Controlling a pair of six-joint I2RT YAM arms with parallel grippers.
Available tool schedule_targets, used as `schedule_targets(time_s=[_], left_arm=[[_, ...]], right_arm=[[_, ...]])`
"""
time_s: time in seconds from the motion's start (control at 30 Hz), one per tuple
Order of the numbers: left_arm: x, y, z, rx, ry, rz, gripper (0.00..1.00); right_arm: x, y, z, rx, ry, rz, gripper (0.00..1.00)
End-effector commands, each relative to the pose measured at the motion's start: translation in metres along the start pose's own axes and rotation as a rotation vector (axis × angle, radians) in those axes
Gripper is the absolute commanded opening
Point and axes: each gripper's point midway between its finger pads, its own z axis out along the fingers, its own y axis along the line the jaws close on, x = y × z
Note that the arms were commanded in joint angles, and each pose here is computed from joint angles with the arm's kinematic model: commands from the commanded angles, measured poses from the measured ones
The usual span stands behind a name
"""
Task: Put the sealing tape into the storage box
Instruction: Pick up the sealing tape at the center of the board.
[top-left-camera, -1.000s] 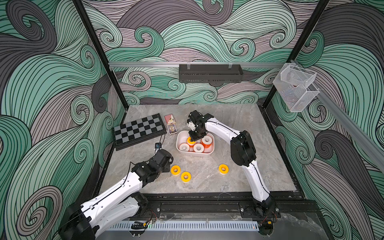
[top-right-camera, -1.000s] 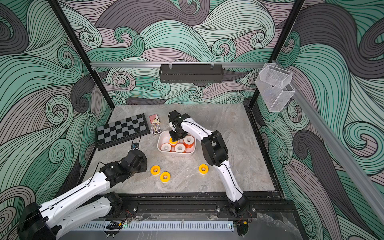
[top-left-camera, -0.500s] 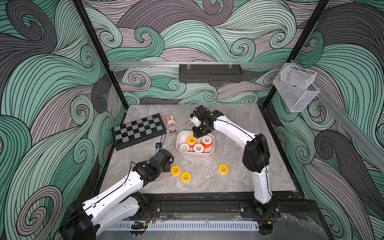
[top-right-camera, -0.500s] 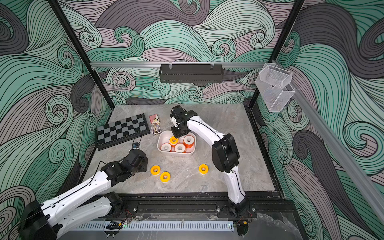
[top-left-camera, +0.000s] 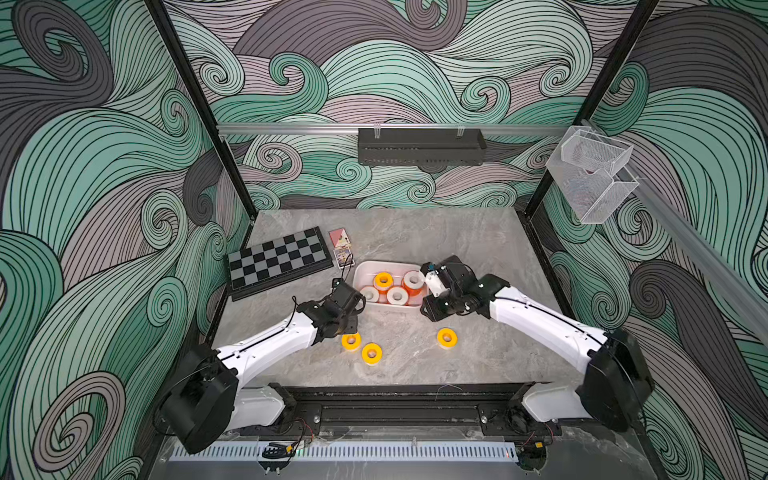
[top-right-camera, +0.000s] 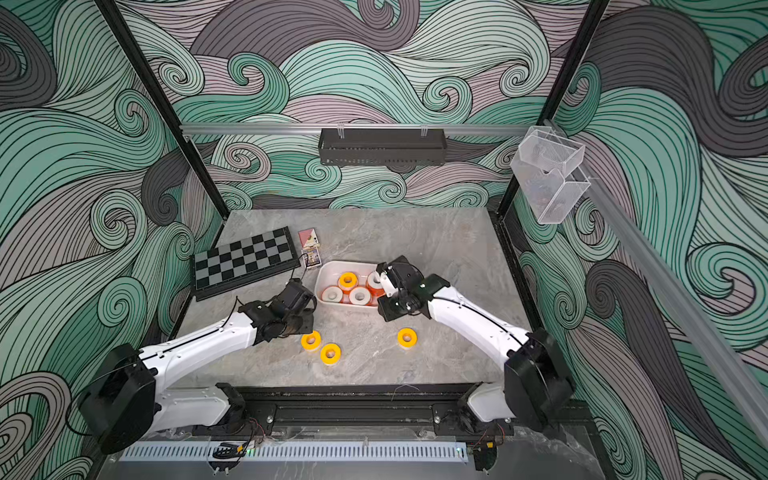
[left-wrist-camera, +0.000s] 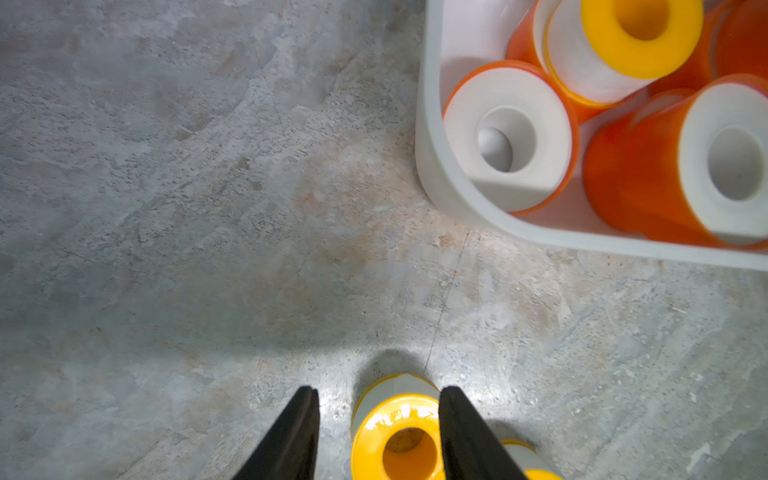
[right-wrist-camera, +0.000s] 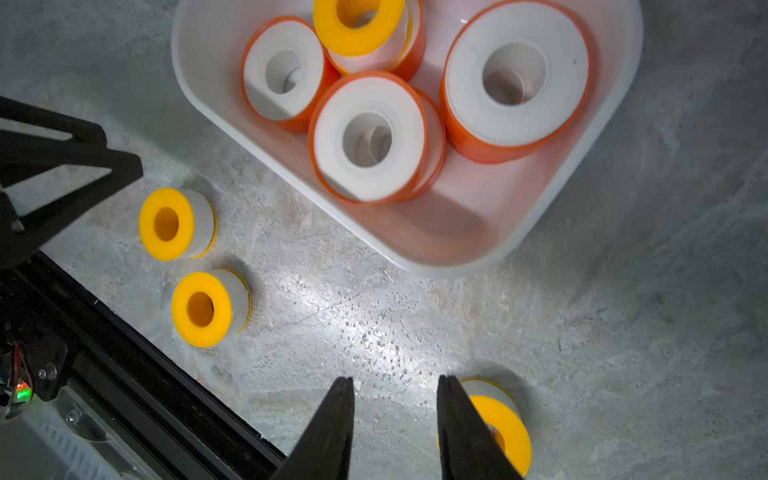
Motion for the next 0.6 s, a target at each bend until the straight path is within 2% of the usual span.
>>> schedule_targets(time_s=[0.0,0.27,0.57], left_arm=[[0.012,0.005,0.005,-0.003,0.046,-0.018,0.51],[0.035,0.014,0.012,-0.023,0.111,-0.044,0.49],[0.050,0.016,0.026,-0.044,0.173,-0.051,0.46]], right_arm=[[-0.001,0.008,-0.008,-0.052,-0.104,0.002,0.37],[0.027,-0.004,-0.009,-0.037,-0.158,0.012,0.37],[0.030,-0.004,-0.014,-0.047,-0.189,0.012,0.38]])
